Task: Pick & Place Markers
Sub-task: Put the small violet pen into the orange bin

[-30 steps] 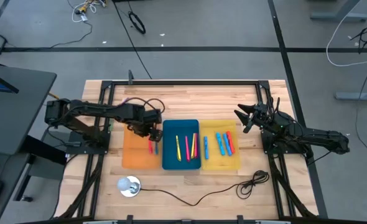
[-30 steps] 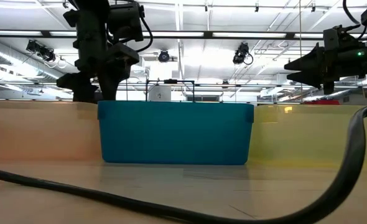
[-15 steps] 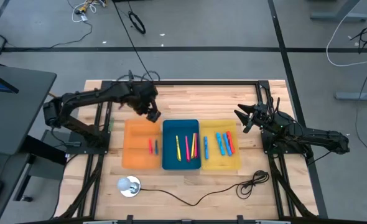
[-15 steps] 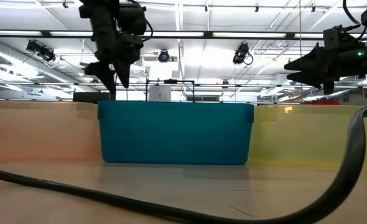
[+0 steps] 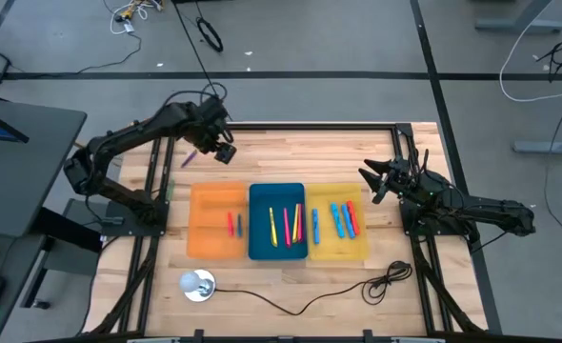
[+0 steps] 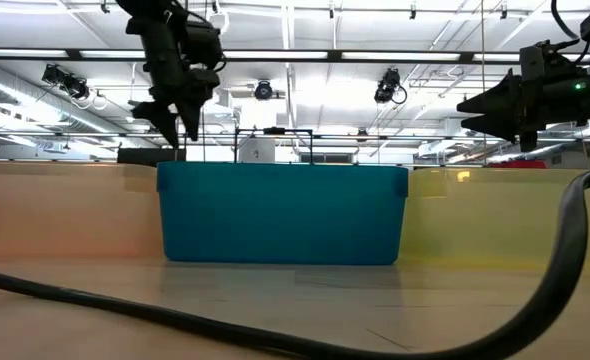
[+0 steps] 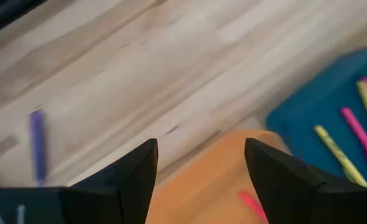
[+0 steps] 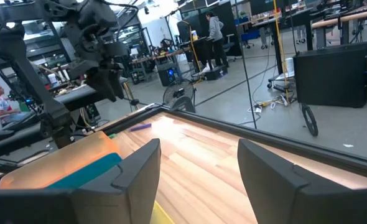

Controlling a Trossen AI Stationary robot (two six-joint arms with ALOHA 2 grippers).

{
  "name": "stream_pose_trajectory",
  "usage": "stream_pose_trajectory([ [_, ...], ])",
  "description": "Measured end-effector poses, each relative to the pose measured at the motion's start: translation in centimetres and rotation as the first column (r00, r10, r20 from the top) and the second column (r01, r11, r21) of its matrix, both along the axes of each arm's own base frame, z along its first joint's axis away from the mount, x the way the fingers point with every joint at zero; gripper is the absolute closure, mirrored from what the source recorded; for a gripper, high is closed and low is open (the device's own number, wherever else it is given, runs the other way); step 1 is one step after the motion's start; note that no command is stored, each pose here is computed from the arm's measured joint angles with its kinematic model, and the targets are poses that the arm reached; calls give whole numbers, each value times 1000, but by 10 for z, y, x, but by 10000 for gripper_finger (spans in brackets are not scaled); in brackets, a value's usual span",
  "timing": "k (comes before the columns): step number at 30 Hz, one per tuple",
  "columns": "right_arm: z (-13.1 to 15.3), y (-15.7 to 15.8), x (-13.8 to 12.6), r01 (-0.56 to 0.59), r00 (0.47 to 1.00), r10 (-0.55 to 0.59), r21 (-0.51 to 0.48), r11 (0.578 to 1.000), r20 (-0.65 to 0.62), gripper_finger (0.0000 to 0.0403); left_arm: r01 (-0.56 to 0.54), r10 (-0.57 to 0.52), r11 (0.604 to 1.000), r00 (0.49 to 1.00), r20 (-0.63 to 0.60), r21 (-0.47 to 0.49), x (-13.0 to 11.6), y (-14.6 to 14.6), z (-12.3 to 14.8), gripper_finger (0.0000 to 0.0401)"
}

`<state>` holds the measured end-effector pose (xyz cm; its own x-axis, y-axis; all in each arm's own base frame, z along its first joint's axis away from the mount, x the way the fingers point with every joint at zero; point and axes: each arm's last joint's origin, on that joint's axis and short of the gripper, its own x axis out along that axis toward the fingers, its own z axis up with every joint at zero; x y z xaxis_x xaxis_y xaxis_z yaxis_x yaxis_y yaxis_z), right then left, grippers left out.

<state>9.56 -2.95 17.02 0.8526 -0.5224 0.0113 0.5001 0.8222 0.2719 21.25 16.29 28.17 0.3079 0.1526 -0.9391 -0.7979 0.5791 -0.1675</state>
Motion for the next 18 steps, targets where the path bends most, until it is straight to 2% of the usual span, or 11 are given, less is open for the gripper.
stream_pose_trajectory([
  [9, 0, 0, 0, 0, 1000, 0, 0, 1000, 0, 188, -173, 166, 982, 982, -93, -71, -38, 26, -3, 153],
  [18, 0, 0, 0, 0, 1000, 0, 0, 1000, 0, 188, -331, 322, 940, 941, -104, -82, -70, 50, -4, 153],
])
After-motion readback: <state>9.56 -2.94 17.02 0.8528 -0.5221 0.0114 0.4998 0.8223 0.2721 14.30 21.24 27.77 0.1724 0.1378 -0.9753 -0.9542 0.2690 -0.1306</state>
